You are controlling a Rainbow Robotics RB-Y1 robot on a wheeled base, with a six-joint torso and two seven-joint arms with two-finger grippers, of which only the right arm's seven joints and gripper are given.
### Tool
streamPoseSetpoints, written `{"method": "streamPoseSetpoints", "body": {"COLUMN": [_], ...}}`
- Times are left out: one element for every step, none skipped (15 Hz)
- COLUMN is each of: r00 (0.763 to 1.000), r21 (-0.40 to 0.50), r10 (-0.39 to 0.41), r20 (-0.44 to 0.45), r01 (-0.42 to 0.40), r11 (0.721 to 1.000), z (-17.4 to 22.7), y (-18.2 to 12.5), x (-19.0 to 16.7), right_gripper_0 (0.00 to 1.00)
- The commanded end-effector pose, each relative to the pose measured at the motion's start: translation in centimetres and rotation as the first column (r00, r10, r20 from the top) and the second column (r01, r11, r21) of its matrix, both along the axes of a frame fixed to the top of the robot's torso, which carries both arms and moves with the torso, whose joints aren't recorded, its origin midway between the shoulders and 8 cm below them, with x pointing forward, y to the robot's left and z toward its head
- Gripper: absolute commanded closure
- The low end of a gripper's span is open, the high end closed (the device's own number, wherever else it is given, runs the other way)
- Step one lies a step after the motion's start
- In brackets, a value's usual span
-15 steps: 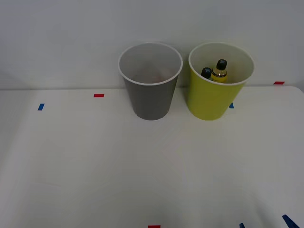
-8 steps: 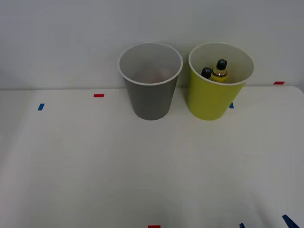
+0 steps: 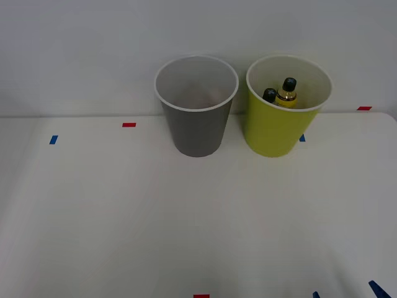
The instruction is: Put cans in the gray bin, plastic bottles in the light green bin
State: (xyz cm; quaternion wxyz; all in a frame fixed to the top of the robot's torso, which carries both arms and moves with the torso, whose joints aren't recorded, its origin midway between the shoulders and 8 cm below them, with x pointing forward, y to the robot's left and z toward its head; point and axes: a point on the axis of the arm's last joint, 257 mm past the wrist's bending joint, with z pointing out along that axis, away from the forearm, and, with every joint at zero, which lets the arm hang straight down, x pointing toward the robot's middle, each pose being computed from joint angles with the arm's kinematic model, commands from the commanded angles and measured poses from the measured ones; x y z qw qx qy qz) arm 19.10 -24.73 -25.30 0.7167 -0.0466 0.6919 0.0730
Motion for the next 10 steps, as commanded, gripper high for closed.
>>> {"method": "streamPoseSetpoints", "body": {"r00": [1.0,1.0,1.0,1.0,1.0,1.0,1.0,1.0,1.0,1.0], "r21": [0.0,0.0,0.0,0.0,0.0,0.0,0.0,0.0,0.0,0.0], "r10": [0.0,0.0,0.0,0.0,0.0,0.0,0.0,0.0,0.0,0.0], "r20": [0.0,0.0,0.0,0.0,0.0,0.0,0.0,0.0,0.0,0.0], "r01": [0.0,0.0,0.0,0.0,0.0,0.0,0.0,0.0,0.0,0.0], "r11": [1.0,1.0,1.0,1.0,1.0,1.0,1.0,1.0,1.0,1.0], "z": [0.0,0.0,0.0,0.0,0.0,0.0,0.0,0.0,0.0,0.0], "y": [0.0,0.0,0.0,0.0,0.0,0.0,0.0,0.0,0.0,0.0], "x": [0.0,0.0,0.0,0.0,0.0,0.0,0.0,0.0,0.0,0.0], "right_gripper_0": [0.0,0.0,0.0,0.0,0.0,0.0,0.0,0.0,0.0,0.0]}}
